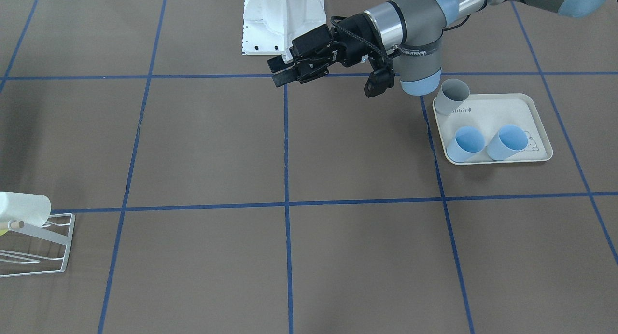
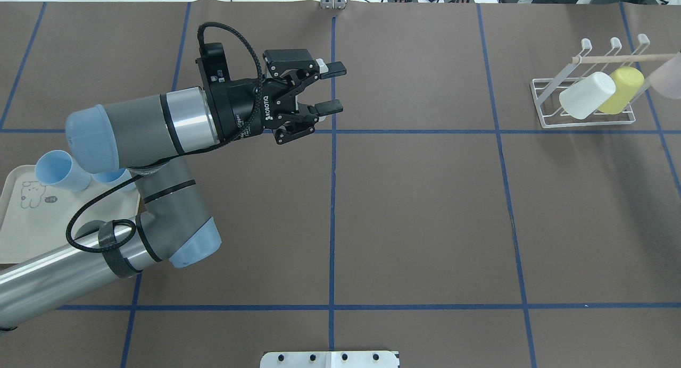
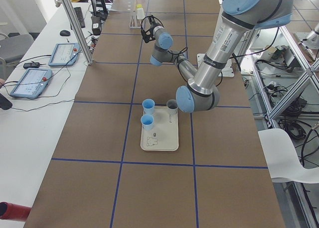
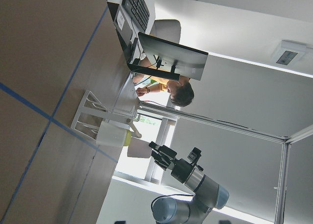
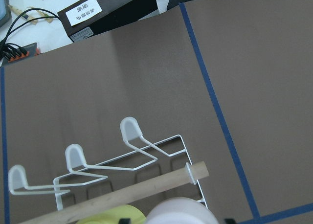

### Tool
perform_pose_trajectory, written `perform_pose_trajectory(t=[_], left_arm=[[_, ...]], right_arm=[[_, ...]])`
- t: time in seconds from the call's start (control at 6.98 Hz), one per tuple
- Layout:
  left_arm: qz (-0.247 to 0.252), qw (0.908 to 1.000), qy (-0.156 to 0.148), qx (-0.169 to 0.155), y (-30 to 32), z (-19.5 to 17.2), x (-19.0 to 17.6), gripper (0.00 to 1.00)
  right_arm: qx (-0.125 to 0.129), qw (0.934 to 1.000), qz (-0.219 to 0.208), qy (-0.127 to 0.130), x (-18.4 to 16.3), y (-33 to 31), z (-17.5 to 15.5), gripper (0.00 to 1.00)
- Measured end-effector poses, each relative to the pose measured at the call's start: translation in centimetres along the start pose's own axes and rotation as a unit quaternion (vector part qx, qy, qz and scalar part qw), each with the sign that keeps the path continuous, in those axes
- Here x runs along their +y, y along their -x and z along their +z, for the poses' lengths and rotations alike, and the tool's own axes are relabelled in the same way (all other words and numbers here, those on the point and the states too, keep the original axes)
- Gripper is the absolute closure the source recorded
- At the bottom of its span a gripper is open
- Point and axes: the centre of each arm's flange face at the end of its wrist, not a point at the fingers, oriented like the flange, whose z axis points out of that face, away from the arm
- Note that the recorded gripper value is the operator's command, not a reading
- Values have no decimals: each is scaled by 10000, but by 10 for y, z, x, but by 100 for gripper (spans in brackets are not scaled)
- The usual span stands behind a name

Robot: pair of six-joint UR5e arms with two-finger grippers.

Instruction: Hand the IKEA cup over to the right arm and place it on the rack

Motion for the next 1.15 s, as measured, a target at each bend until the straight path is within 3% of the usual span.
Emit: perform_pose_trajectory(t=[0.72,0.86,1.0,1.15], left_arm=[[1,10000,1,7,-1,0,0,30],[1,10000,0,9,-1,0,0,30],[1,10000,-1,8,-1,0,0,30],[1,10000,-3,6,0,0,0,30]], right_arm=[[136,9998,-125,11,6,13,16,100],[165,9997,-152,14,8,15,20,65],[196,9997,-171,19,9,17,23,1],[252,9995,-189,5,11,20,28,0]])
